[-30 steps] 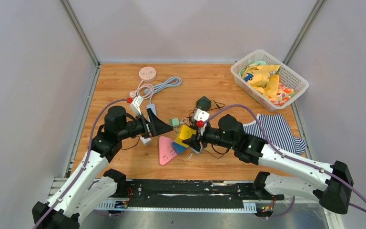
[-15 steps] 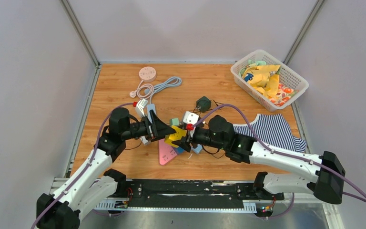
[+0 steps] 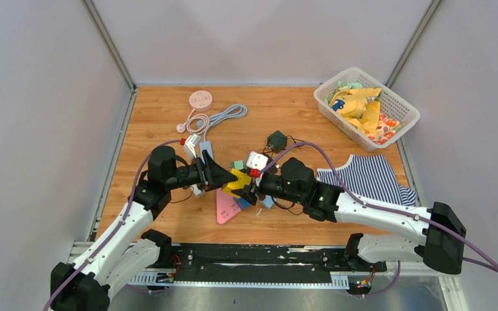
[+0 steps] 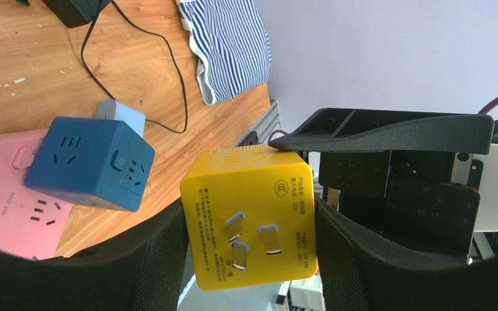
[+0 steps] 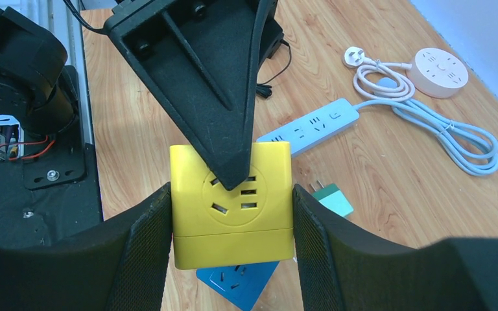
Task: Insert the plug
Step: Pick up the plug from the center of the board, then insert the plug into the socket.
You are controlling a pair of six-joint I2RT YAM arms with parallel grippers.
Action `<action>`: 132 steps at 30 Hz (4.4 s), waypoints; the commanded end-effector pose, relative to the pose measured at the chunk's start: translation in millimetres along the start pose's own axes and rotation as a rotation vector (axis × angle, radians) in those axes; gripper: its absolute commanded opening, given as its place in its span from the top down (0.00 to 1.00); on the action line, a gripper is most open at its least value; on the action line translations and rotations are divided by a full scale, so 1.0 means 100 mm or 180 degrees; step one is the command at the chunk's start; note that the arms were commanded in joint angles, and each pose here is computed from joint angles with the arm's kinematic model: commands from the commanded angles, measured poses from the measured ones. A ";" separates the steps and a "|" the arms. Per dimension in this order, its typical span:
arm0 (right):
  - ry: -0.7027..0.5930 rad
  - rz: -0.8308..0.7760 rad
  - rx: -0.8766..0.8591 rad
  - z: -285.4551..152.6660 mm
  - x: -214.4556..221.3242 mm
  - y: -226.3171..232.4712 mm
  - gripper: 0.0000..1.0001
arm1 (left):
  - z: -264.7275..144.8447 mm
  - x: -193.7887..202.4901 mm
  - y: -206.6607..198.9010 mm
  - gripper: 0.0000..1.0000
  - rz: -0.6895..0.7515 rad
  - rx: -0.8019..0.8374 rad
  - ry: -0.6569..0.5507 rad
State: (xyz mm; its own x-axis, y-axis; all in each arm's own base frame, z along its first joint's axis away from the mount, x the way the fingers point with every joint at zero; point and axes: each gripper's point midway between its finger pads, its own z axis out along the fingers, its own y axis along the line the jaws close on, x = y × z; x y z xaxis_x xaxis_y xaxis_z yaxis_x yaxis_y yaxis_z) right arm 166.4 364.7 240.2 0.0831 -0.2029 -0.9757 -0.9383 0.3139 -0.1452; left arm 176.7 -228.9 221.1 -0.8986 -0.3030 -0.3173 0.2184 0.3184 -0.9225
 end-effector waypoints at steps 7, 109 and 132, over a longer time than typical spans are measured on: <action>-0.0477 0.0048 0.0152 0.01 -0.32 -0.06 0.62 | -0.07 0.01 -0.38 0.82 0.0105 0.0333 0.0176; 0.0550 0.1316 0.1657 -0.54 0.23 -0.56 1.00 | -0.60 -0.88 0.66 0.00 0.1379 -0.2114 -0.1052; 0.1083 0.1214 0.1125 0.13 0.40 0.42 1.00 | -0.67 -0.75 1.20 0.00 0.1013 -0.2156 -0.0572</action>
State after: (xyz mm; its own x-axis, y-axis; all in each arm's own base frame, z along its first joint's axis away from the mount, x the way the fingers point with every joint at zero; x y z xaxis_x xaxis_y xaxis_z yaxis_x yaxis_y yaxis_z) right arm 142.5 367.3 185.5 -0.3855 -0.3033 -0.8714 -0.7071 0.7039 0.0678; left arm 244.4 -109.1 142.7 -0.7514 -0.2471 -0.6119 0.0977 0.8754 -0.4735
